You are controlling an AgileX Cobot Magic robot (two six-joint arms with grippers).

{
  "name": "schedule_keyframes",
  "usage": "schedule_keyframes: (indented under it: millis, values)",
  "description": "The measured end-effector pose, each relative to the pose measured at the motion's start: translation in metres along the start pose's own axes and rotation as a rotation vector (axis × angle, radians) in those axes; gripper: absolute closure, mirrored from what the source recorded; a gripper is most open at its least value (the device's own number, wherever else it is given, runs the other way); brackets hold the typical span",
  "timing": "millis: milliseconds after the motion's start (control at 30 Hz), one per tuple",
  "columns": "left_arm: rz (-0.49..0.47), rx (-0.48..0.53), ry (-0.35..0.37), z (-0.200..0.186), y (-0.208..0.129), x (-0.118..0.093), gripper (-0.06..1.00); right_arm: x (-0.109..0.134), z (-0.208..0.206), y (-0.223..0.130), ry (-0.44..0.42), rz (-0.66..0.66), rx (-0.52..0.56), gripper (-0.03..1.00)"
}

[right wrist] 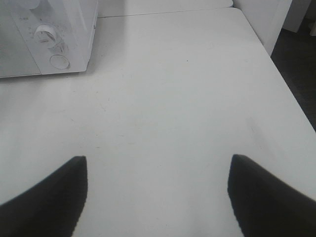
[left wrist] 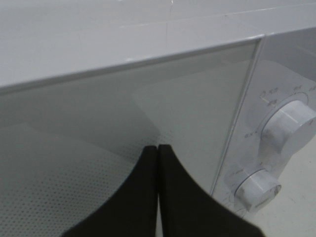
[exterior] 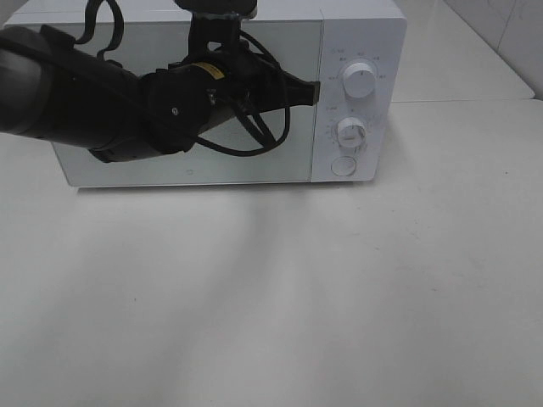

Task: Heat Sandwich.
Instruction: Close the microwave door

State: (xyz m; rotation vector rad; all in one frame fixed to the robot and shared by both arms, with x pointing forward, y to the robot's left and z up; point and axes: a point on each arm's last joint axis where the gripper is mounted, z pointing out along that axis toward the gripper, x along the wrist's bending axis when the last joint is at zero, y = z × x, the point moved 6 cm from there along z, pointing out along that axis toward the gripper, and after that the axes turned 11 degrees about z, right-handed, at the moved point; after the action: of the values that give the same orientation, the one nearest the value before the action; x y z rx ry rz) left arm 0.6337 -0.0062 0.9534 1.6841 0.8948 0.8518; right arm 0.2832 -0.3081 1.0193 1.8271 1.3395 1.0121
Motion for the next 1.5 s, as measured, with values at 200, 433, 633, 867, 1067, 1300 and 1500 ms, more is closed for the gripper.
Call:
schedule_keyframes:
  millis: [200,433,633,867,1067,1300,1500]
  values:
    - [0.004,0.002,-0.002,0.0,0.0,0.0,0.94,0.0,0.0,0.0,0.0,0.0,0.0,0.21]
    - [0.004,0.003,-0.003,0.0,0.0,0.0,0.94,0.0,0.0,0.0,0.0,-0.001,0.0,0.21]
    - [0.002,0.015,-0.013,0.0,0.0,-0.002,0.94,0.0,0.0,0.0,0.0,-0.001,0.0,0.21]
    - [-0.009,0.076,-0.055,-0.003,0.002,0.0,0.94,0.0,0.0,0.0,0.0,-0.001,0.0,0.21]
    - [-0.018,0.127,-0.094,-0.009,0.005,0.001,0.94,0.0,0.0,0.0,0.0,-0.001,0.0,0.21]
    - [-0.015,0.268,-0.204,-0.023,-0.004,-0.013,0.94,0.0,0.0,0.0,0.0,-0.001,0.0,0.21]
    - [0.003,0.418,-0.331,-0.047,-0.009,-0.026,0.94,0.0,0.0,0.0,0.0,-0.001,0.0,0.21]
